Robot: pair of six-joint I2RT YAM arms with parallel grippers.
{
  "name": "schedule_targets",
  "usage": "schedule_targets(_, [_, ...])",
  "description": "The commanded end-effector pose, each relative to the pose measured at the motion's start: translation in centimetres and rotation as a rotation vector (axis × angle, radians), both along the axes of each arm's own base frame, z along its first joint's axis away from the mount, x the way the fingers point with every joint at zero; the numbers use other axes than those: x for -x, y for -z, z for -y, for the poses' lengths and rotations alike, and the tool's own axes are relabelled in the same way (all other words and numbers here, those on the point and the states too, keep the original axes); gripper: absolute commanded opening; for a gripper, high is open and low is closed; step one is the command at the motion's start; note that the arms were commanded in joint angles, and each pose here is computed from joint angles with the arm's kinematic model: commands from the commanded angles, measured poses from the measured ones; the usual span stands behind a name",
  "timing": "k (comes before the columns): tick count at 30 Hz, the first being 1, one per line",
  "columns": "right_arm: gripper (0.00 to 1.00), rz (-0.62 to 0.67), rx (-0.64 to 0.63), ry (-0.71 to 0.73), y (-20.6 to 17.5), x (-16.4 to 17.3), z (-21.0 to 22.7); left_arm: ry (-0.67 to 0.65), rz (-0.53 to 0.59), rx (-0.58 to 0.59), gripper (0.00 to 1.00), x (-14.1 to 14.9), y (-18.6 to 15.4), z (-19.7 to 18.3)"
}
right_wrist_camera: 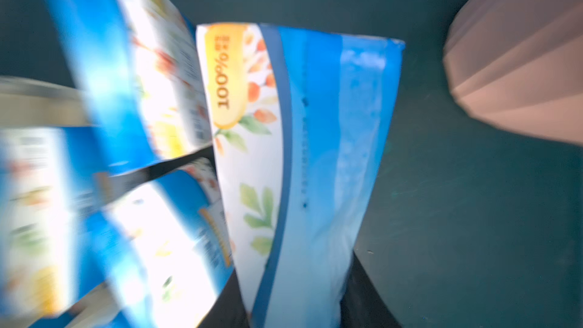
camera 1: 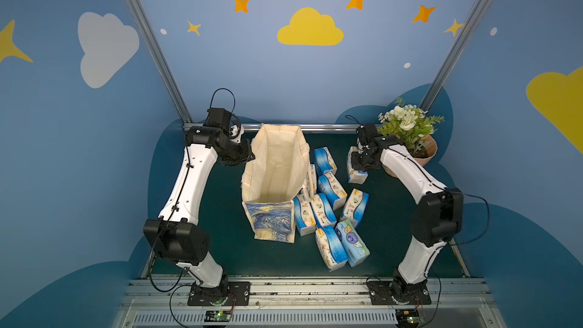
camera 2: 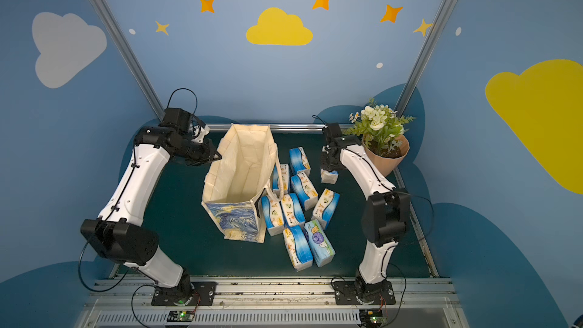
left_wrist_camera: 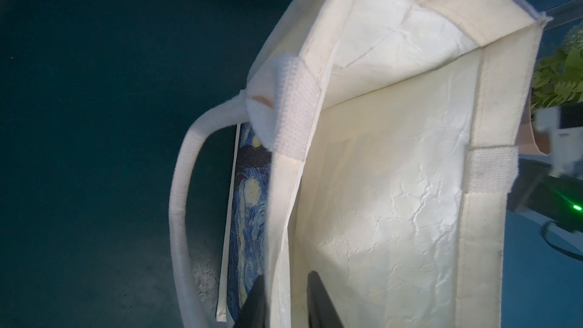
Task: Put tissues into the canvas bag
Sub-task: Pick up the pack of facial tissues from the center of the board, then place the pack of facial tissues in the canvas bag.
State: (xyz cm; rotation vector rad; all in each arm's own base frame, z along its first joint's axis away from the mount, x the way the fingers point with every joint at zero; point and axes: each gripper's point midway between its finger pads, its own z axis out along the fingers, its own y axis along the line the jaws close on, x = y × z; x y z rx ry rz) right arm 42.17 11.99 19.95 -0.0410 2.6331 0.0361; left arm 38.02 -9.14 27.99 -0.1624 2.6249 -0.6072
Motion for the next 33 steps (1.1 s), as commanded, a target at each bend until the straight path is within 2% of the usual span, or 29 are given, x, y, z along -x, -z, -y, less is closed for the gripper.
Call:
schedule_targets(1, [0.3, 0.222, -0.081, -0.078, -8.9, 0.3, -1.1, 0.003, -0.02, -0.017, 0.21, -0.1, 0.7, -0.1])
schedule_targets(5, [0.29, 0.359, -0.225, -0.204, -15.8, 2.5, -4.3, 0.006, -0.037, -0.011, 0.14, 0.0, 1.1, 0.0])
schedule_targets(8, [0.3, 0.404, -0.344, -0.332, -20.0, 5.0, -8.2, 0.01, -0.041, 0.0, 0.05, 0.0, 1.1, 0.2])
schedule_targets(10, [0.3, 0.408, -0.427, -0.414, -22.0, 6.6, -11.3, 0.013, -0.034, 0.009, 0.04, -0.1, 0.8, 0.4])
schedule_targets(13, [0.3, 0.397, -0.541, -0.516, -23.5, 8.6, -16.6, 0.014, -0.014, 0.017, 0.04, -0.2, 0.3, 0.5])
schedule_targets(16, [0.3, 0.366, -0.579, -0.55, -23.1, 9.1, -20.2, 0.013, -0.002, 0.022, 0.04, -0.3, -0.1, 0.7])
schedule_targets(20, [0.32, 0.319, -0.537, -0.577, -21.1, 8.8, -23.7, 0.015, 0.002, 0.024, 0.04, -0.3, -0.1, 0.8])
schedule_targets(25, [0.34, 0.304, -0.36, -0.584, -17.5, 7.6, -26.8, 0.02, 0.009, 0.021, 0.04, -0.2, -0.3, 1.1])
schedule_targets(33, [0.36, 0.246, -0.142, -0.486, -11.1, 4.8, -26.5, 0.028, 0.015, -0.001, 0.04, 0.0, -0.5, 1.1])
